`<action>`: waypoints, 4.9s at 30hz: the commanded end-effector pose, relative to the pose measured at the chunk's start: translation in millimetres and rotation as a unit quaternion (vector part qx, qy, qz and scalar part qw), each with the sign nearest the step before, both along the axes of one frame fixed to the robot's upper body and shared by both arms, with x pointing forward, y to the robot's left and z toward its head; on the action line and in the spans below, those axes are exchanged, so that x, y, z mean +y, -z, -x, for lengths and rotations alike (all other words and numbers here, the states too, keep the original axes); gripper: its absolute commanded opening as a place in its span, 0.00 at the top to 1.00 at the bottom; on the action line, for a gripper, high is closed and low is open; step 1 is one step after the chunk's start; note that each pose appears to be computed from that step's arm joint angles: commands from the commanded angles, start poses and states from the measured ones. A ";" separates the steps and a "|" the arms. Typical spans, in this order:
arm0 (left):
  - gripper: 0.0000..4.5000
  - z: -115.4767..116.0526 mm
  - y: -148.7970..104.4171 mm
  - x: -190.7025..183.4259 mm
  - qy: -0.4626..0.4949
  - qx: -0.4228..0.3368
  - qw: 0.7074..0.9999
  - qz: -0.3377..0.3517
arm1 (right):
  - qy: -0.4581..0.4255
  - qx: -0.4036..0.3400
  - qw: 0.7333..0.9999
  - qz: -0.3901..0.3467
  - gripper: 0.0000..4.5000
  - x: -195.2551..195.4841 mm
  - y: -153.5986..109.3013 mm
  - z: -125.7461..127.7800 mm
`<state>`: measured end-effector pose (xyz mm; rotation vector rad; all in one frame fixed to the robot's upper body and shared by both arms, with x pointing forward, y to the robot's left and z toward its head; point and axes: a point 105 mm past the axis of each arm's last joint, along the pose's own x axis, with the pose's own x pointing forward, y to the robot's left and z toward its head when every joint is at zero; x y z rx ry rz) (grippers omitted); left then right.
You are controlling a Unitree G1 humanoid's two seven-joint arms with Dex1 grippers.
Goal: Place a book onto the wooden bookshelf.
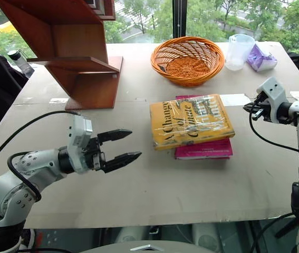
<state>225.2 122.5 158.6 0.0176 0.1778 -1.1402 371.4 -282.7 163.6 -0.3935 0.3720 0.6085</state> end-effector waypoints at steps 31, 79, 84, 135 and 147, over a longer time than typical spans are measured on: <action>0.00 -87.5 51.3 -69.3 -0.166 0.406 0.851 0.287 | -0.125 -0.009 0.957 -0.262 0.00 94.7 -21.9 178.5; 0.00 -50.6 81.2 -96.8 -0.041 0.489 0.843 0.220 | -0.121 -0.022 0.957 -0.262 0.00 94.6 -29.3 187.3; 0.28 -58.9 79.5 -102.8 -0.048 0.482 0.841 0.241 | -0.123 -0.030 0.962 -0.243 0.00 88.5 -29.9 191.3; 1.00 -89.3 30.4 -51.4 0.080 0.411 0.895 0.153 | -0.164 -0.052 0.959 -0.227 0.00 92.6 -20.6 157.8; 0.45 -140.2 42.3 -50.9 0.101 0.359 0.928 -0.001 | -0.116 -0.076 0.962 -0.235 0.00 94.2 -15.8 173.5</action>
